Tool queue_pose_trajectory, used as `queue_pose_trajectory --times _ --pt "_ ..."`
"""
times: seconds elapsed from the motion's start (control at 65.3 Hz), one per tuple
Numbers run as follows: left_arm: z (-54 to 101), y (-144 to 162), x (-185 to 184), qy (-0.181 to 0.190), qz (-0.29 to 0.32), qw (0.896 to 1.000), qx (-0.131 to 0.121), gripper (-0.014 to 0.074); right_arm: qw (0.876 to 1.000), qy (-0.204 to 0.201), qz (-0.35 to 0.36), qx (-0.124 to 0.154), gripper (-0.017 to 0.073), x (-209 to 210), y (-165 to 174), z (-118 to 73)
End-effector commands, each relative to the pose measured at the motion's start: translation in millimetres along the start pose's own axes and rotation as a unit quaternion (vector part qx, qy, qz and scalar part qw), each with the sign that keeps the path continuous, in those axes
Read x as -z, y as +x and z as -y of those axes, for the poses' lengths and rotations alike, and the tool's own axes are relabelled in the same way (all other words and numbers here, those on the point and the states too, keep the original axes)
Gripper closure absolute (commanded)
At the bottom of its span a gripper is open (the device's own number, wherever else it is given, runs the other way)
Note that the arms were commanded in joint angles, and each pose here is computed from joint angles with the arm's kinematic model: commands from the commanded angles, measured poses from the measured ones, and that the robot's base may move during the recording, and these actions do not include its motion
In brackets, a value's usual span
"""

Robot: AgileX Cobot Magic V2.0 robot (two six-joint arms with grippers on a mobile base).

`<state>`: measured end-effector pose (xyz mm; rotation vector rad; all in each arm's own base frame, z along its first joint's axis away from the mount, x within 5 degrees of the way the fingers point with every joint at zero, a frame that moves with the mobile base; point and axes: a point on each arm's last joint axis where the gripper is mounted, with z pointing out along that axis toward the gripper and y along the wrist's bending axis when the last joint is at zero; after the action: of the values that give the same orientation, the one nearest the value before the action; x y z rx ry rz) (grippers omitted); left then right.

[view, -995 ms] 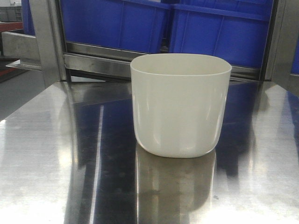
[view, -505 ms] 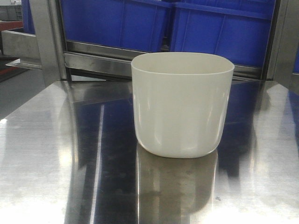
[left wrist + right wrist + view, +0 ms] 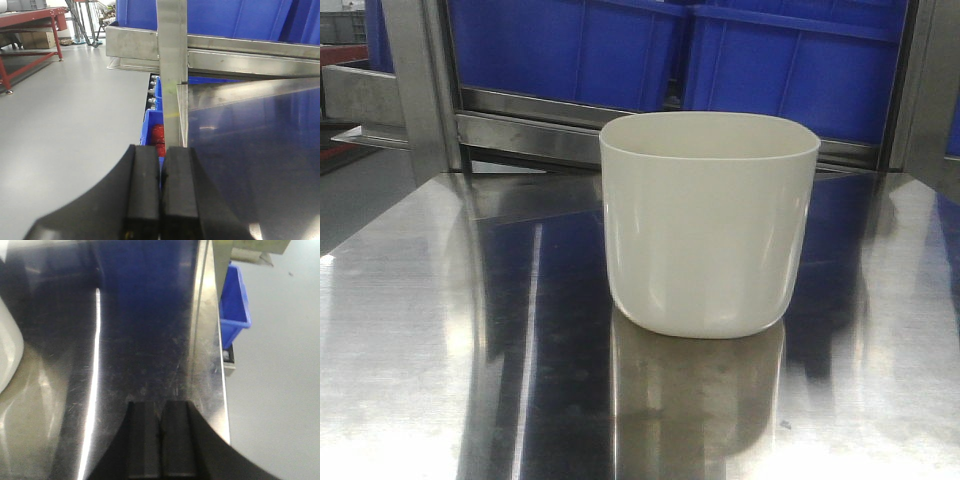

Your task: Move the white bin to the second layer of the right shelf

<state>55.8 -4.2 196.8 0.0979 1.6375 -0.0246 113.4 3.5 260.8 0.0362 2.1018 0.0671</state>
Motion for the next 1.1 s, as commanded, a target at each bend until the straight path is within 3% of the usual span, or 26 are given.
queue_pose_trajectory --times 0.0,0.046,0.122,0.168,0.367,0.536,0.888,1.087 --pt "0.4 4 -1 0.001 0.032 0.999 0.006 0.0509 1.0 0.012 0.012 0.011 0.0511 -4 -32 -0.4" --pt "0.4 4 -1 0.001 0.032 0.999 0.006 0.0509 1.0 0.019 -0.015 0.006 0.0511 -7 -38 -0.8" --pt "0.4 4 -1 0.001 0.032 0.999 0.006 0.0509 0.997 0.019 -0.048 -0.051 0.0511 -14 -51 -5.9" --pt "0.4 4 -1 0.001 0.032 0.999 0.006 0.0509 0.996 0.019 -0.065 -0.062 0.0507 -17 -61 -10.9" --pt "0.4 4 -1 0.001 0.032 0.999 0.006 0.0509 0.99 -0.01 -0.136 -0.026 0.0367 -42 -86 -45.1" --pt "0.4 4 -1 0.001 0.032 0.999 0.006 0.0509 0.983 -0.021 -0.182 -0.029 0.0214 -64 -108 -78.5" --pt "0.4 4 -1 0.001 0.032 0.999 0.006 0.0509 0.962 -0.011 -0.272 -0.015 0.0209 -82 -158 -126.0" --pt "0.4 4 -1 0.001 0.032 0.999 0.006 0.0509 0.958 -0.037 -0.284 -0.023 0.0209 -91 -171 -150.2"
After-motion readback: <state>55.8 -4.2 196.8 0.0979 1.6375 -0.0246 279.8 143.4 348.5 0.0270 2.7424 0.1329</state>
